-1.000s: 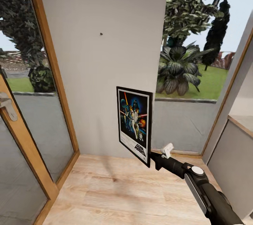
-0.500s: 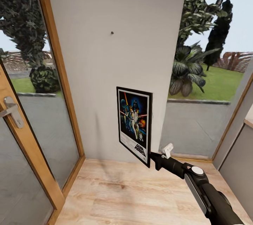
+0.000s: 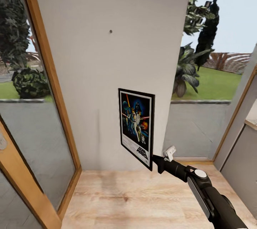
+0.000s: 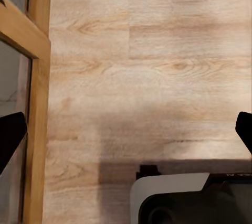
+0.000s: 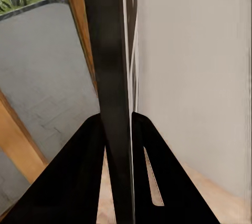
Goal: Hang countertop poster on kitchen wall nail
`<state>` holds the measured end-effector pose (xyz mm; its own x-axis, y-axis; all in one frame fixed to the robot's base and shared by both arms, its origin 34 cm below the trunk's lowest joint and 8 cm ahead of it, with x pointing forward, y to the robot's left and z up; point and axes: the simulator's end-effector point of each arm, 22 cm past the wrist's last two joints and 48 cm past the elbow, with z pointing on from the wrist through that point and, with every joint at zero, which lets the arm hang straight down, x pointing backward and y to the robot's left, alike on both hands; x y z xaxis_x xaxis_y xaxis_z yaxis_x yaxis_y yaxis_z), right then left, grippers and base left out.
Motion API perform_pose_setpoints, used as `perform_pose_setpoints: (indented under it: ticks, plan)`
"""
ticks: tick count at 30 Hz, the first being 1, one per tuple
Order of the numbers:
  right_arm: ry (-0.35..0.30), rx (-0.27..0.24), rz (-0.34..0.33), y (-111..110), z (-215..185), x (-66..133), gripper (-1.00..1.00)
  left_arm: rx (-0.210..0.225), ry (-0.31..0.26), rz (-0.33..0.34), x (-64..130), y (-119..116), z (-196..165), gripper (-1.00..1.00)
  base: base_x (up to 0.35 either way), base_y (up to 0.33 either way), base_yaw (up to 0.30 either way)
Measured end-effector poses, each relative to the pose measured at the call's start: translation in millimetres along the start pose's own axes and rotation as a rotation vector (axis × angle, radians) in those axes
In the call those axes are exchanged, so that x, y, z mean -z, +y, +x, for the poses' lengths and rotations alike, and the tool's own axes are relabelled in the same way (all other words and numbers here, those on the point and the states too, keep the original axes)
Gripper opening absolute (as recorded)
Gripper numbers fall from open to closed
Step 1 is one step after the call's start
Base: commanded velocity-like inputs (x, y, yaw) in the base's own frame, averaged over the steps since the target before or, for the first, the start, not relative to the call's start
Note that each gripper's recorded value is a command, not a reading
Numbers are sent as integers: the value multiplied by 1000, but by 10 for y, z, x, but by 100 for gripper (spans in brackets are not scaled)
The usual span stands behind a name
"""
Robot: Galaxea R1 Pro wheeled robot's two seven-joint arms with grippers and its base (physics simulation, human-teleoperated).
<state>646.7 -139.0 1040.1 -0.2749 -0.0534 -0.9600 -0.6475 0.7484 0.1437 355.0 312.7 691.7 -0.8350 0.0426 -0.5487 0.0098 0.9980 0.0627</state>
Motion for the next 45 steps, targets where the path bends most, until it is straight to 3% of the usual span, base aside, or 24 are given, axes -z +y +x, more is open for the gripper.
perform_pose_setpoints:
  ticks: [10,23,24,29,38,45]
  plan:
    - [0,0,0,-1,1,-1,-100,0,-1,0,-1,0,-3,100,253,100,-297]
    - [-10,4,-10,33,-57,-6,-100,1,-1,-3,-2,9,-2,100,5,1,-11]
    - [-8,-2,-65,278,-326,-15,-100,1,0,-2,-4,8,-2,100,0,0,0]
    - [-11,-9,-162,599,-695,16,-100,1,0,-2,-2,9,3,100,0,0,0]
    - [-35,31,-283,762,-1418,-11,-100,1,1,-2,-2,9,4,100,0,0,0]
    - [-13,11,-356,854,-1994,12,-100,1,1,-2,-2,9,5,100,0,0,0]
